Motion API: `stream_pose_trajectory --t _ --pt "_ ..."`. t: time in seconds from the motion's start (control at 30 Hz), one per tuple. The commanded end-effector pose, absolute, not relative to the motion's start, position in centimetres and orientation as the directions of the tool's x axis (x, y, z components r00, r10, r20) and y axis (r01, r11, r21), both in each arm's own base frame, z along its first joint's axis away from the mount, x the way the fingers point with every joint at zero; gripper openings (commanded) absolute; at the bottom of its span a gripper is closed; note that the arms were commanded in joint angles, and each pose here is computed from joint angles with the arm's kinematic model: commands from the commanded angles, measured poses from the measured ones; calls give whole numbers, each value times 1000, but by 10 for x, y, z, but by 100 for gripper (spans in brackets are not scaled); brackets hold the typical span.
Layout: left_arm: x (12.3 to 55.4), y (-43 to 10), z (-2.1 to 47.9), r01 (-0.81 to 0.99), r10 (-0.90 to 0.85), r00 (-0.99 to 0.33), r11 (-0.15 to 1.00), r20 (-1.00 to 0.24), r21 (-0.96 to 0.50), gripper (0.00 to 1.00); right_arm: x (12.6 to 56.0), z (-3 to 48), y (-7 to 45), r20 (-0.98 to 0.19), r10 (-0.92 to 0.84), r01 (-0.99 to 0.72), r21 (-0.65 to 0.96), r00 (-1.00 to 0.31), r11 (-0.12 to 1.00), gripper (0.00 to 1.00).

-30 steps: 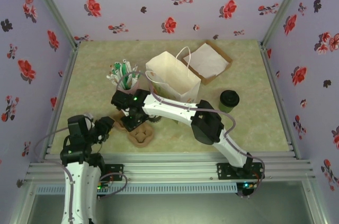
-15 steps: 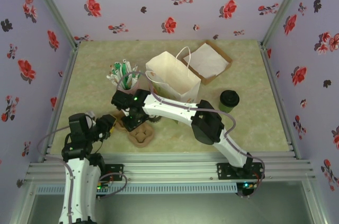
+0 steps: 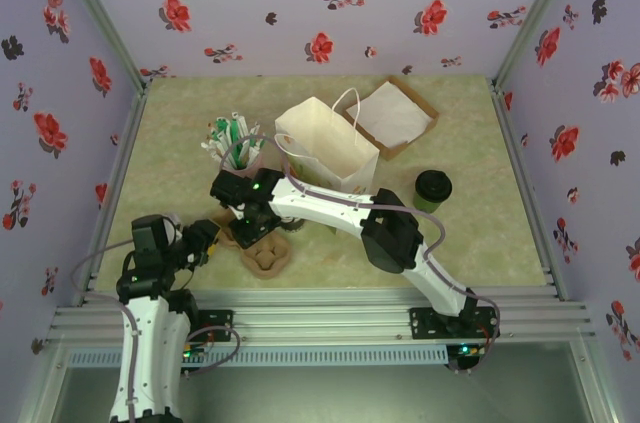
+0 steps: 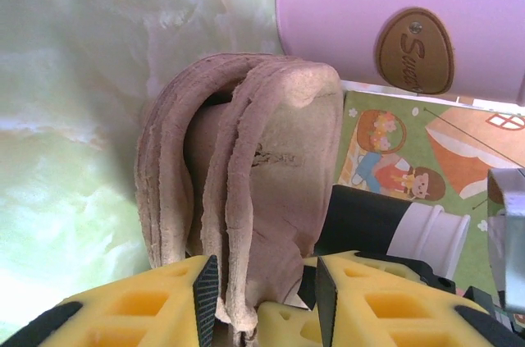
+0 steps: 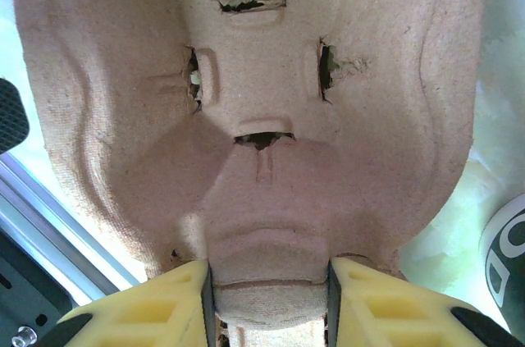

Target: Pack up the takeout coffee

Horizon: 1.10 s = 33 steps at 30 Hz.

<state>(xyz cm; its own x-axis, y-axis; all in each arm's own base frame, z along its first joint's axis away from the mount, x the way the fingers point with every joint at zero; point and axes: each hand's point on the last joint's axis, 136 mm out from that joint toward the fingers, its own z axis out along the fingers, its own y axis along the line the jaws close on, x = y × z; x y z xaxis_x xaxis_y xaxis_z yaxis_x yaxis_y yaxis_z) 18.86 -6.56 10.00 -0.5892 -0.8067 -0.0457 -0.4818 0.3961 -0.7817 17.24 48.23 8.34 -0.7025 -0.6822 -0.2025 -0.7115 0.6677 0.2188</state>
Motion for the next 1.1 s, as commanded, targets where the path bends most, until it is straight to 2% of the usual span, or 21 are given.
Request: stream_pose_trajectory --t 0.0,0.63,1.07 --pt "194 -62 101 -464 -806 -588 412 -76 -784 38 170 100 483 -224 -665 -701 250 -713 667 36" --pt "200 -62 98 -459 -796 -600 424 -80 -781 34 168 98 486 -218 -670 -704 260 -710 661 36" --pt "198 -63 92 -467 -788 -611 432 -71 -772 40 165 101 489 -221 -681 -715 267 -698 647 36"
